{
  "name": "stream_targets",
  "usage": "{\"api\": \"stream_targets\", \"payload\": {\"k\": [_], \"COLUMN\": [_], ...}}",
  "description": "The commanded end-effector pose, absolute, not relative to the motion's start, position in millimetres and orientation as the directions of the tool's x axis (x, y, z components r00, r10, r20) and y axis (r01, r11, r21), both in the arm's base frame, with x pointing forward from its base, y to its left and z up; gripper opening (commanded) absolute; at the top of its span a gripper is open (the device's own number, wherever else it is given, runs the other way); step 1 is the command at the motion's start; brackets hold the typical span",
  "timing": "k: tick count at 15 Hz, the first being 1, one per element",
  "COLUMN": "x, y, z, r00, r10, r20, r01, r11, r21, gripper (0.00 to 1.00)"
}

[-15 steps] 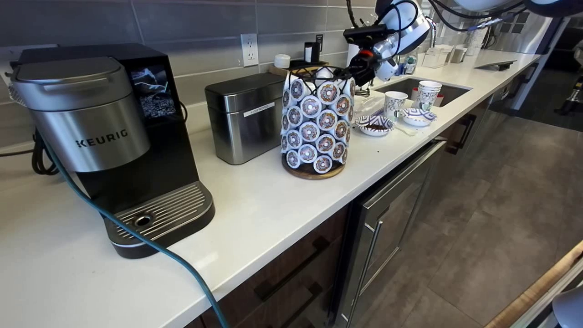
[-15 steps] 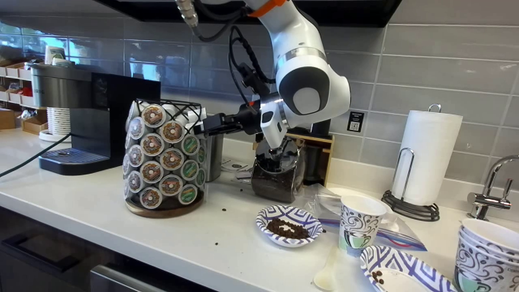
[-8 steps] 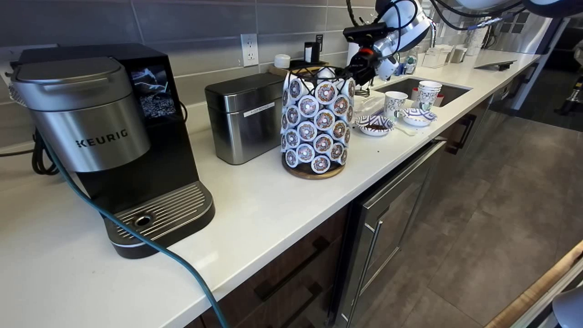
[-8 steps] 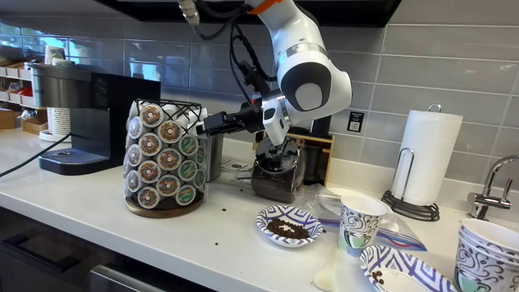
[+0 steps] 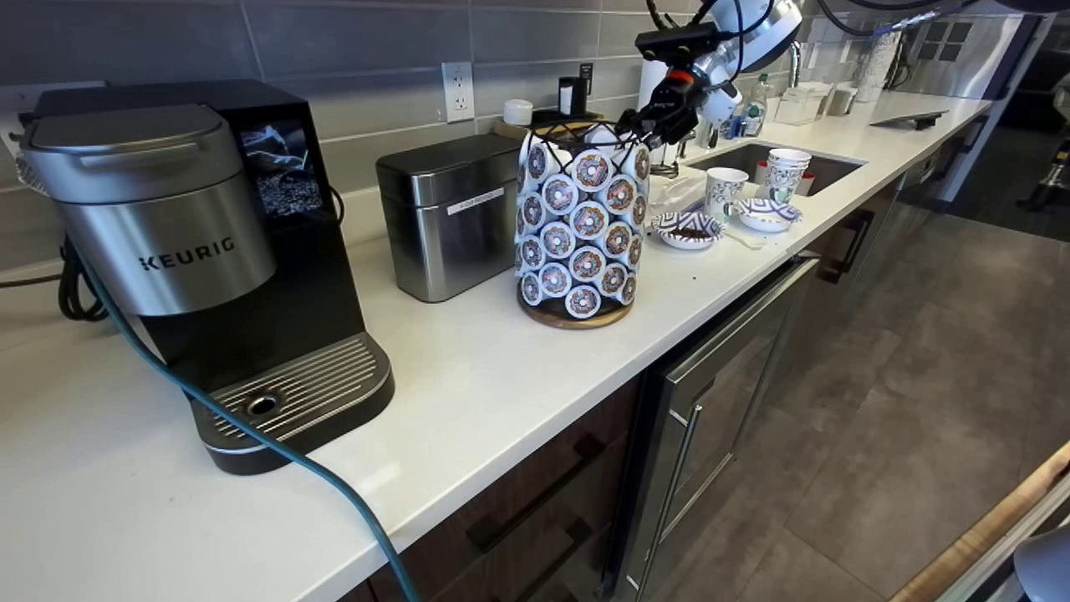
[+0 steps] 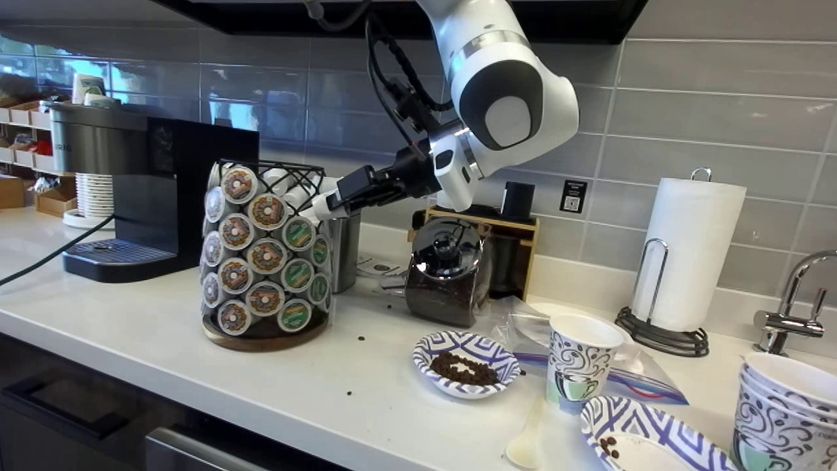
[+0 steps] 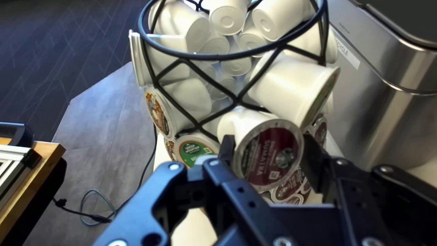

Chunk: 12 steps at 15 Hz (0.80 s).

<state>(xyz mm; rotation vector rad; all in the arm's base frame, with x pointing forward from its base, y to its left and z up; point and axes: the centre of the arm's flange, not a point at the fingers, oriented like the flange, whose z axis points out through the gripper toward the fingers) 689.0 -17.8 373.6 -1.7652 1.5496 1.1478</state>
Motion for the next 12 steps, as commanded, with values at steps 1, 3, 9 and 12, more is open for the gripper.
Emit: {"api": "stream_targets", "payload": {"k": [1, 3, 9, 12], "x": [674, 673, 656, 649], "y": [-13, -12, -9, -7], "z": [378, 374, 380, 384], "r00": [-0.053, -0.066, -0.049, -0.045], "r10": [-0.535, -0.537, -0.561, -0.586], "r20": [-0.843, -0.841, -0.826, -0.809], "r01": [-0.971, -0.969, -0.974, -0.980], "r11": [-0.169, -0.168, -0.156, -0.133], "r21": [0.168, 0.183, 0.164, 0.150], "gripper": [0.26, 0.26, 0.26, 0.26]}}
